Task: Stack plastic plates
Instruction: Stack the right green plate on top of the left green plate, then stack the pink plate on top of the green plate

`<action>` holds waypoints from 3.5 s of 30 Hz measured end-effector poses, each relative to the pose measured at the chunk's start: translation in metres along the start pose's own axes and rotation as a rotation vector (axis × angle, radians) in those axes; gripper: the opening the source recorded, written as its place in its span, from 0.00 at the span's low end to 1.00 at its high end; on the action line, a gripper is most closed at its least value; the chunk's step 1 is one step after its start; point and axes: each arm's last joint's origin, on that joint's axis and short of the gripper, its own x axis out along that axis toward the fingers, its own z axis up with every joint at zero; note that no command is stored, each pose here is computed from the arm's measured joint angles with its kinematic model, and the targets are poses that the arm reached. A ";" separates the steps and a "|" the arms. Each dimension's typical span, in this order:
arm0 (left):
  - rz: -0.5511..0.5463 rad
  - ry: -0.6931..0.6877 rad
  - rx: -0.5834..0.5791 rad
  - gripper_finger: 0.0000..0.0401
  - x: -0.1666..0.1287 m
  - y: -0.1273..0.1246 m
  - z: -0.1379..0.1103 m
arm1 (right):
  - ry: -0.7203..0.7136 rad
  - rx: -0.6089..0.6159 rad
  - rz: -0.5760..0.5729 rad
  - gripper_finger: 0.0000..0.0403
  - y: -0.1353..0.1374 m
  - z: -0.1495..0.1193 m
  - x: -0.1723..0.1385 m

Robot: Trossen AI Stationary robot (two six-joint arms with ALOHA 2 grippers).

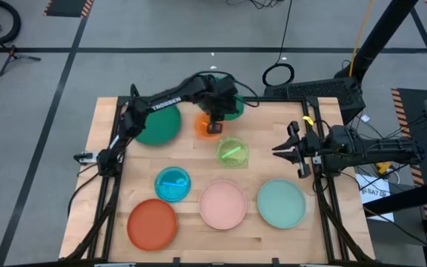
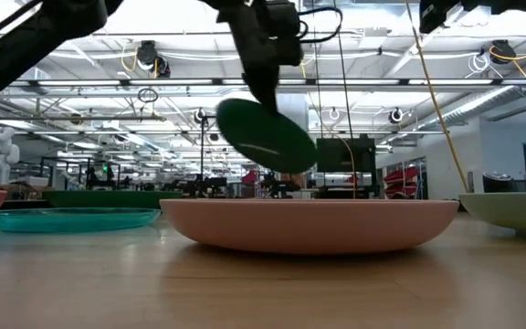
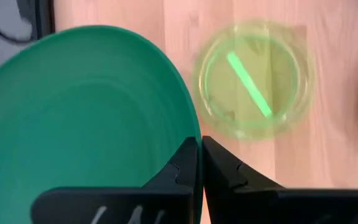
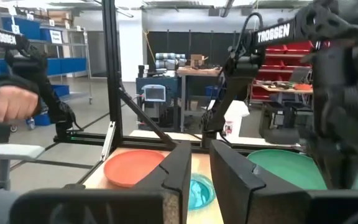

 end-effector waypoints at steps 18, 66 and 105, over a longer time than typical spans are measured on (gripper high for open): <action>0.158 -0.125 -0.317 0.03 -0.112 -0.030 -0.089 | 0.020 0.036 -0.003 0.13 0.000 -0.003 0.003; 0.507 -0.199 -0.674 0.10 0.009 -0.121 -0.250 | -0.020 0.029 -0.006 0.13 -0.001 0.001 0.004; 0.429 -0.409 -0.396 0.48 -0.010 -0.133 -0.223 | 0.066 0.147 -0.335 0.13 -0.013 0.002 0.025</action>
